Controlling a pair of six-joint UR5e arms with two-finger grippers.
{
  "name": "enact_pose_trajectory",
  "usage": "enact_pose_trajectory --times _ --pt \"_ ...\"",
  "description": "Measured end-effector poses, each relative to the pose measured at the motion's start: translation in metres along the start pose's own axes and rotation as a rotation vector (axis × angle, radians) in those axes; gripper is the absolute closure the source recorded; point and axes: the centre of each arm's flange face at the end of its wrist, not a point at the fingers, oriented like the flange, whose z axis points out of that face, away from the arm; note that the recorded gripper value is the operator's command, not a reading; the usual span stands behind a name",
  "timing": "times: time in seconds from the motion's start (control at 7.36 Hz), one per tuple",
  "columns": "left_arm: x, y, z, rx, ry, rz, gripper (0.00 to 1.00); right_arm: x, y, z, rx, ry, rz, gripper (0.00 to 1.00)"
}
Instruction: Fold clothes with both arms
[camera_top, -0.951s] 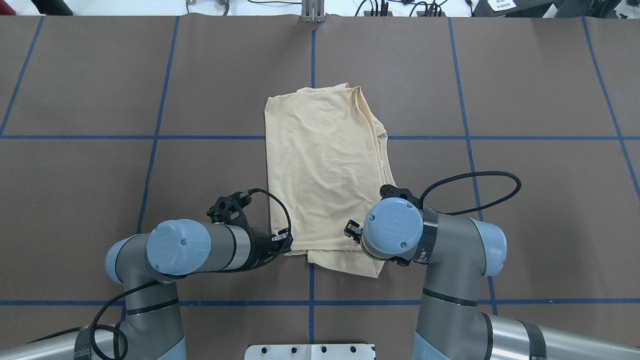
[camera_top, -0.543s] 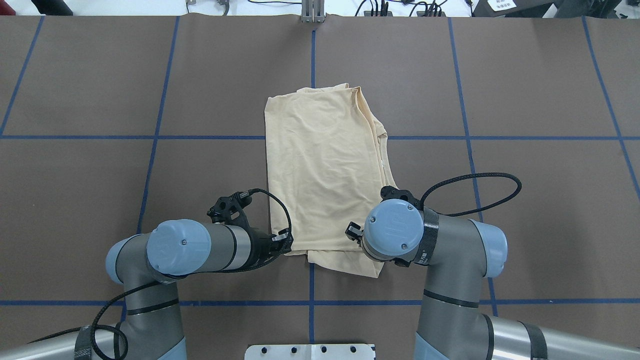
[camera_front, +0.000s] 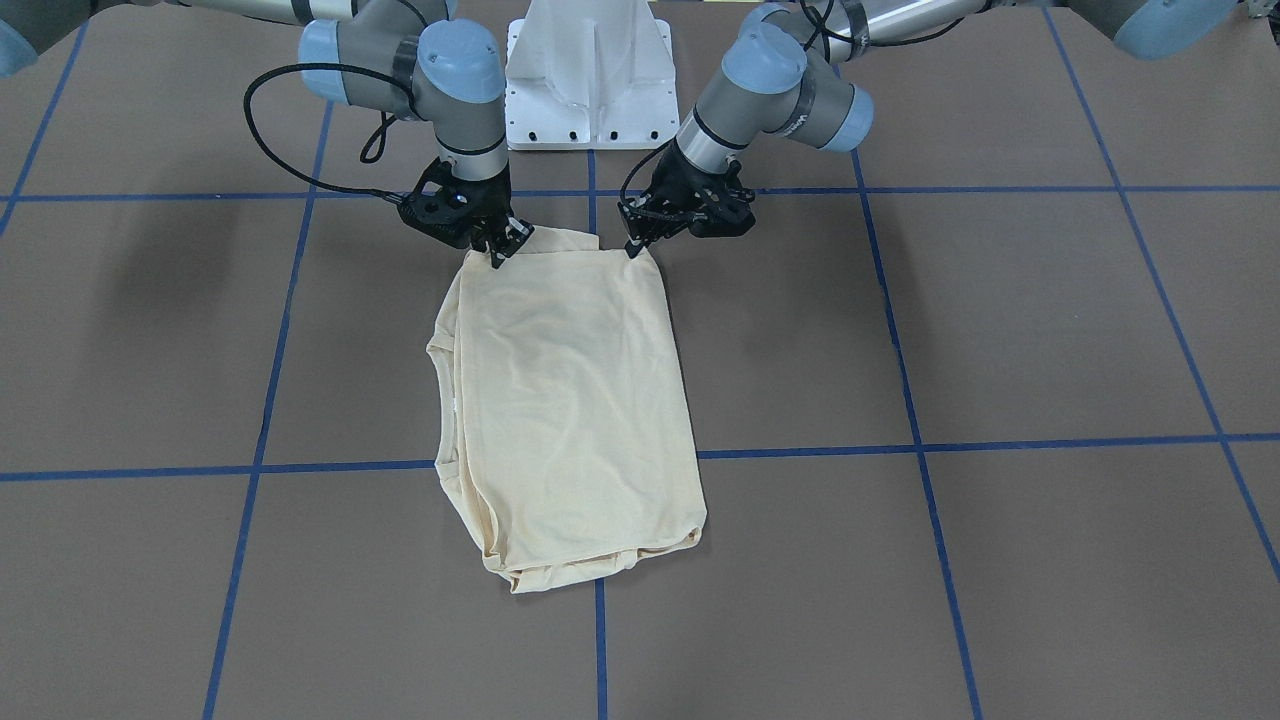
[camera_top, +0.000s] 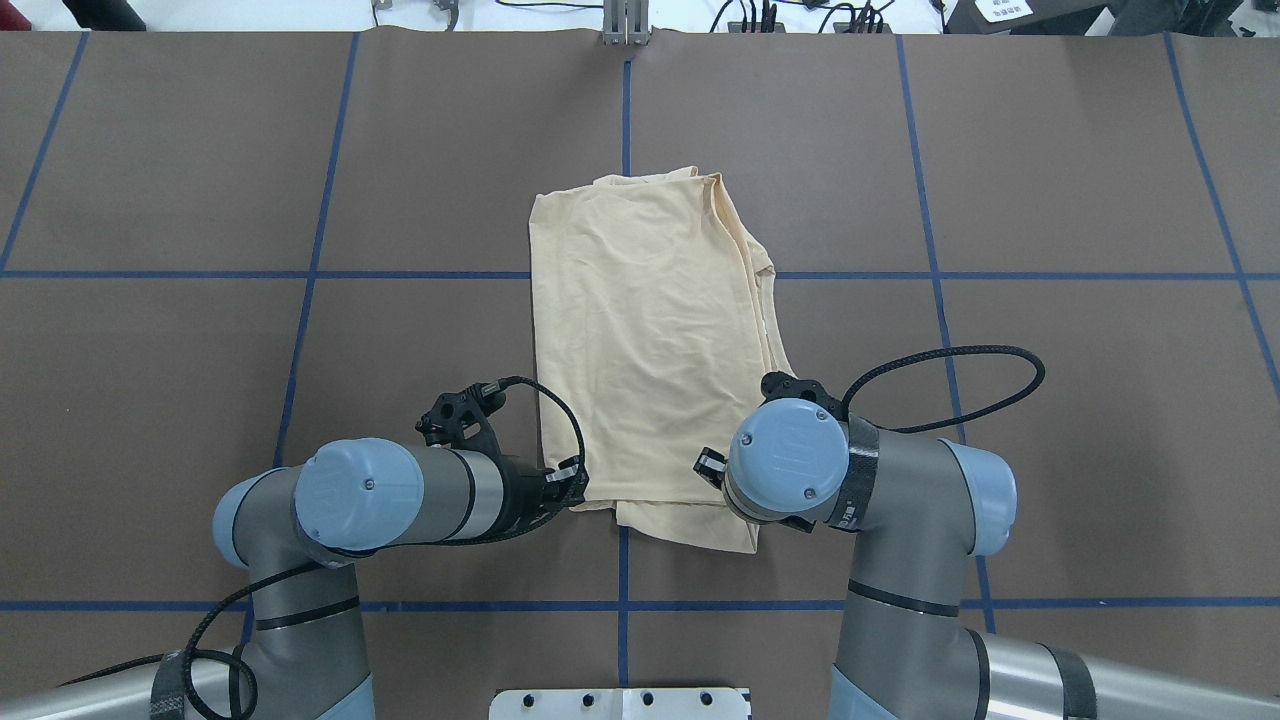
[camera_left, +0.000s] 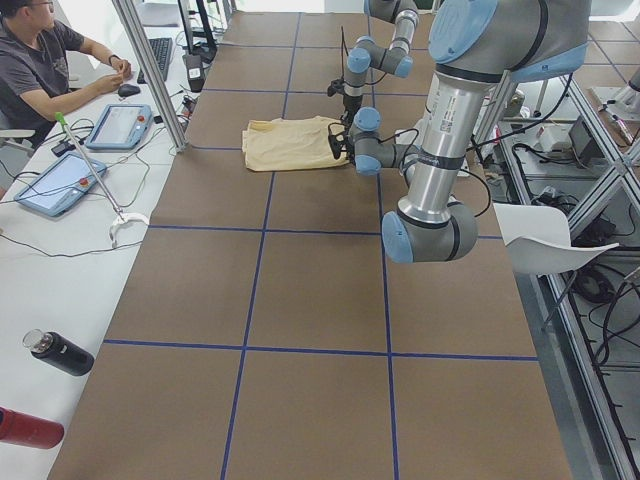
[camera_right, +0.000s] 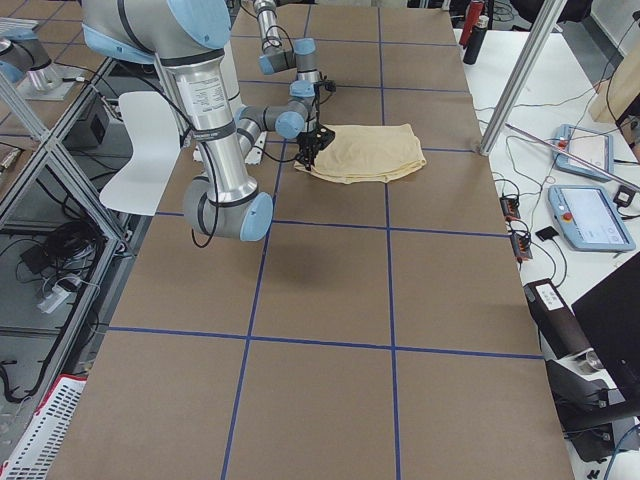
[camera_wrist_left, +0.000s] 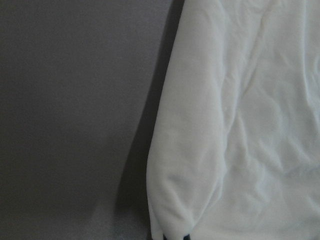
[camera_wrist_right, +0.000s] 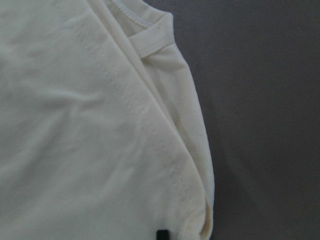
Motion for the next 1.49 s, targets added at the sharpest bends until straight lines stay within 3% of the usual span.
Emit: enact_pose_trajectory --times 0.41,0.95,1.22,1.49 --pt "0.002 0.001 0.000 -0.001 0.003 0.000 1.00 -0.002 0.001 -0.003 -0.002 -0.003 0.000 1.00" --pt "0.006 0.002 -0.006 -0.004 0.016 0.002 1.00 0.007 0.005 -0.046 -0.031 0.017 0.002 1.00" --pt "0.011 0.006 -0.018 -0.010 0.030 0.006 1.00 0.010 0.004 -0.051 -0.037 0.019 0.003 1.00" --pt "0.023 0.042 -0.039 -0.053 0.009 0.019 1.00 0.015 0.006 -0.049 -0.042 0.026 -0.001 1.00"
